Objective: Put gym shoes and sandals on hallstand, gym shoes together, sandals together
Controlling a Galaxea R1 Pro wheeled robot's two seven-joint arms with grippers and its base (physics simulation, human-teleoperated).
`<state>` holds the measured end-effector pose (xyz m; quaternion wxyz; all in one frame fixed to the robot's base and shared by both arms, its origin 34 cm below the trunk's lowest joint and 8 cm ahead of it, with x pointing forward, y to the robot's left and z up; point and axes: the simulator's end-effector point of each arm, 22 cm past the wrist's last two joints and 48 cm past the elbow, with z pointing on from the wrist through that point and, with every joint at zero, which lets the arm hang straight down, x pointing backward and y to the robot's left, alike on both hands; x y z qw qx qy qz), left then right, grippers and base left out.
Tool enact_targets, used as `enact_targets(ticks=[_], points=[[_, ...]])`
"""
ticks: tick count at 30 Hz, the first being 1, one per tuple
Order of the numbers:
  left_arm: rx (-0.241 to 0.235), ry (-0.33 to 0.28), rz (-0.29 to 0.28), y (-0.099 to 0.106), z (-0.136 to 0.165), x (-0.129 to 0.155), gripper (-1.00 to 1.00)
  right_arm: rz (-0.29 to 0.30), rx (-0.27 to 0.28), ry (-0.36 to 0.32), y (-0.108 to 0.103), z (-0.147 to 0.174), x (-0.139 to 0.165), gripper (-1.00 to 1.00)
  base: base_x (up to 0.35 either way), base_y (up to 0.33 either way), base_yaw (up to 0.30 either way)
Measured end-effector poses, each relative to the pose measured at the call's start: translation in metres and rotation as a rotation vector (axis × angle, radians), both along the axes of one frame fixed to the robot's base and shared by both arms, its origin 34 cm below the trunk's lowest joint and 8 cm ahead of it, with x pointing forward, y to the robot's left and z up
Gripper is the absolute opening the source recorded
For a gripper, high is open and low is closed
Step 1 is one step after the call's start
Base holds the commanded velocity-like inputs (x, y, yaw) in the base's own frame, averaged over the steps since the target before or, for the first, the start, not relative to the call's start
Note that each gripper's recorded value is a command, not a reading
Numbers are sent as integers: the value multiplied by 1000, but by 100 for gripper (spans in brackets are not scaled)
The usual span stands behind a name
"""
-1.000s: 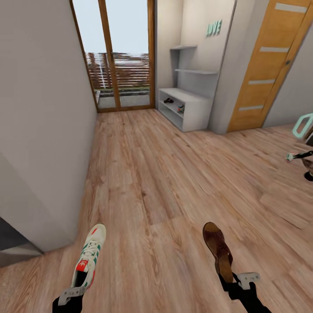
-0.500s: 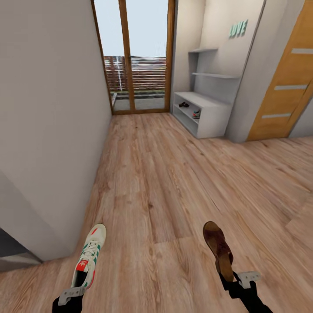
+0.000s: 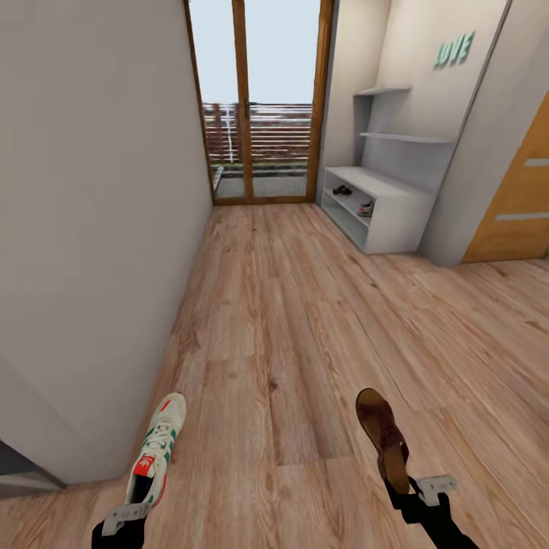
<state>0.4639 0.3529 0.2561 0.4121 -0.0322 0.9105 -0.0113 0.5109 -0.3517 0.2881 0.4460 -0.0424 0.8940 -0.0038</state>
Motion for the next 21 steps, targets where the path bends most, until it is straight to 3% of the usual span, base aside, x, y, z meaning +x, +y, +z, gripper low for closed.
enact_targets(ticks=[21], points=[[-1, 0, -1, -1, 0, 0, -100, -6, 9, 7, 2, -2, -2, -100, 339, -18, 4]])
